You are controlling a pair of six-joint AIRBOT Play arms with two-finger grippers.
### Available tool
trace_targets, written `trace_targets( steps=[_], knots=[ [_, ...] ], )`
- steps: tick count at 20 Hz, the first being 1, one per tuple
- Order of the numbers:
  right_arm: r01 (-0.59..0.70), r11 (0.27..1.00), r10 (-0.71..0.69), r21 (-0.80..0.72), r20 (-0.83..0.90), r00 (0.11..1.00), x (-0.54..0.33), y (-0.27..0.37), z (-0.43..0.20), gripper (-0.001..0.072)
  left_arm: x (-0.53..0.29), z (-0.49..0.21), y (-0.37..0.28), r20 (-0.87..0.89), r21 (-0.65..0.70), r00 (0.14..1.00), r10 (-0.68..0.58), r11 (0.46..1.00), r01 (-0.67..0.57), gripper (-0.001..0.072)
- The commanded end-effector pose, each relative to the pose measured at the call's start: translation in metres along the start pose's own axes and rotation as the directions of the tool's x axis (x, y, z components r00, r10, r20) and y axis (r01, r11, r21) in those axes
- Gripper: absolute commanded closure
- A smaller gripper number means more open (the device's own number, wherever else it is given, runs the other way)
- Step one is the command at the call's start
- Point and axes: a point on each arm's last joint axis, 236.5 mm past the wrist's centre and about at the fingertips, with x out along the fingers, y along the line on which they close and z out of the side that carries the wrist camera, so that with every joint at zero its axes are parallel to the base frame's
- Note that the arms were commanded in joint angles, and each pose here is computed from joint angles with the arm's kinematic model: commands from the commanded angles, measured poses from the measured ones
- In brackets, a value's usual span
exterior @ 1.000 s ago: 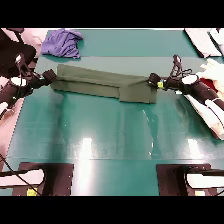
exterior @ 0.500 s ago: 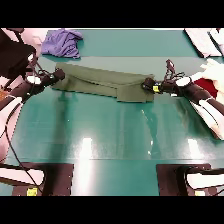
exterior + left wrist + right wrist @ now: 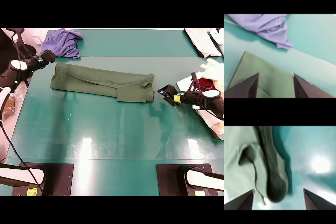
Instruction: Fold the shirts.
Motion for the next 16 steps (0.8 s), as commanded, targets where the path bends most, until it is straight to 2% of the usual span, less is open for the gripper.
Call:
trace_targets(
  steps=[1,10,12,15,16],
  knots=[
    [-0.174,0.985,0.175,0.021,-0.096,0.98,0.007,0.01,-0.008,-0.0005,-0.015,0.002,-0.02,-0.062,0.001,0.996,-0.065,0.998,0.065,0.0195],
    [-0.185,0.982,0.191,0.046,-0.263,0.946,0.097,0.023,-0.017,-0.0004,-0.024,-0.016,-0.036,-0.153,-0.004,0.981,-0.119,0.993,0.12,0.0196],
    [-0.225,0.972,0.235,0.065,-0.261,0.936,0.115,0.041,-0.014,-0.0002,-0.025,-0.018,-0.037,-0.161,-0.004,0.979,-0.123,0.992,0.124,0.0196],
    [-0.273,0.962,0.271,0.033,-0.267,0.925,0.132,0.079,-0.01,0.0045,-0.025,-0.02,-0.038,-0.171,-0.005,0.977,-0.127,0.992,0.128,0.0196],
    [-0.269,0.963,0.265,0.02,-0.259,0.929,0.136,0.089,-0.005,0.0086,-0.025,-0.022,-0.038,-0.177,-0.006,0.976,-0.129,0.991,0.13,0.0196]
  ],
)
